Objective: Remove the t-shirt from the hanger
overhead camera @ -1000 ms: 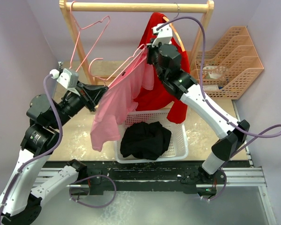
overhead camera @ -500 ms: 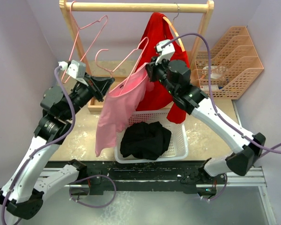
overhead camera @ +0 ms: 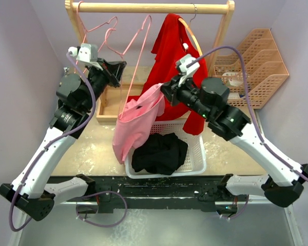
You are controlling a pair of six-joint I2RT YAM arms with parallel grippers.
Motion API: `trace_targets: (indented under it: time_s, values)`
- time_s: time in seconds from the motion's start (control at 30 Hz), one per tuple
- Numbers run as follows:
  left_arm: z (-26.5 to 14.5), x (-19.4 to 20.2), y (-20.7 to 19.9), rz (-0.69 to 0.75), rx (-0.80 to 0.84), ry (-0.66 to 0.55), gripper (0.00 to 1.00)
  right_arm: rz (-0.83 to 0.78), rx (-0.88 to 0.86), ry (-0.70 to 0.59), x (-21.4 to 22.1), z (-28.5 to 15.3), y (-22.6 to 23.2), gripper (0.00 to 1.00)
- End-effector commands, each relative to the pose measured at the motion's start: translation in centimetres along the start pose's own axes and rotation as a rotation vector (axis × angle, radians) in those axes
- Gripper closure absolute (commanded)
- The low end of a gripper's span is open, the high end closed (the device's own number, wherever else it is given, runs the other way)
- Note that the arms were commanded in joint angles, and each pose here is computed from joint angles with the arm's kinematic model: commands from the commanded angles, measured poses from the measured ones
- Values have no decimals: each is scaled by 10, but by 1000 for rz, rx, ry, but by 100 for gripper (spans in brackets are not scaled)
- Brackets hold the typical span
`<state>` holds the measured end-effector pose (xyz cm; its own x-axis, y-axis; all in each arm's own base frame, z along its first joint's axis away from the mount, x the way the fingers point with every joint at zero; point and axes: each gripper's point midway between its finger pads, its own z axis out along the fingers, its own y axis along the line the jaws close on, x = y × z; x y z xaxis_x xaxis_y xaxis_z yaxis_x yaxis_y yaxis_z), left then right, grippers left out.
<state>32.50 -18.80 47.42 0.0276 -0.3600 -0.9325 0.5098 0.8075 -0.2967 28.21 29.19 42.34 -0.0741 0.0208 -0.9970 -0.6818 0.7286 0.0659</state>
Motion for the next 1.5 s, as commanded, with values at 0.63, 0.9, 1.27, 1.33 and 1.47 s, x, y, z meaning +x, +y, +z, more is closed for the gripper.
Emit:
trace_targets:
  time_s: [0.63, 0.9, 1.27, 1.33, 1.47]
  values:
    - [-4, -60, 1, 44, -56, -145, 100, -95, -80, -855, -313, -214, 15, 100]
    - [-2, -51, 1, 41, -50, -125, 100, -61, -73, -778, -286, -188, 13, 100]
    - [5, -41, 4, 39, -54, -97, 100, -9, -182, -638, -240, -128, 33, 100]
    - [6, -39, 4, 40, -55, -89, 100, 6, -187, -608, -226, -121, 34, 100]
    - [9, -37, 6, 48, -63, -82, 100, 53, -188, -547, -191, -114, 32, 100]
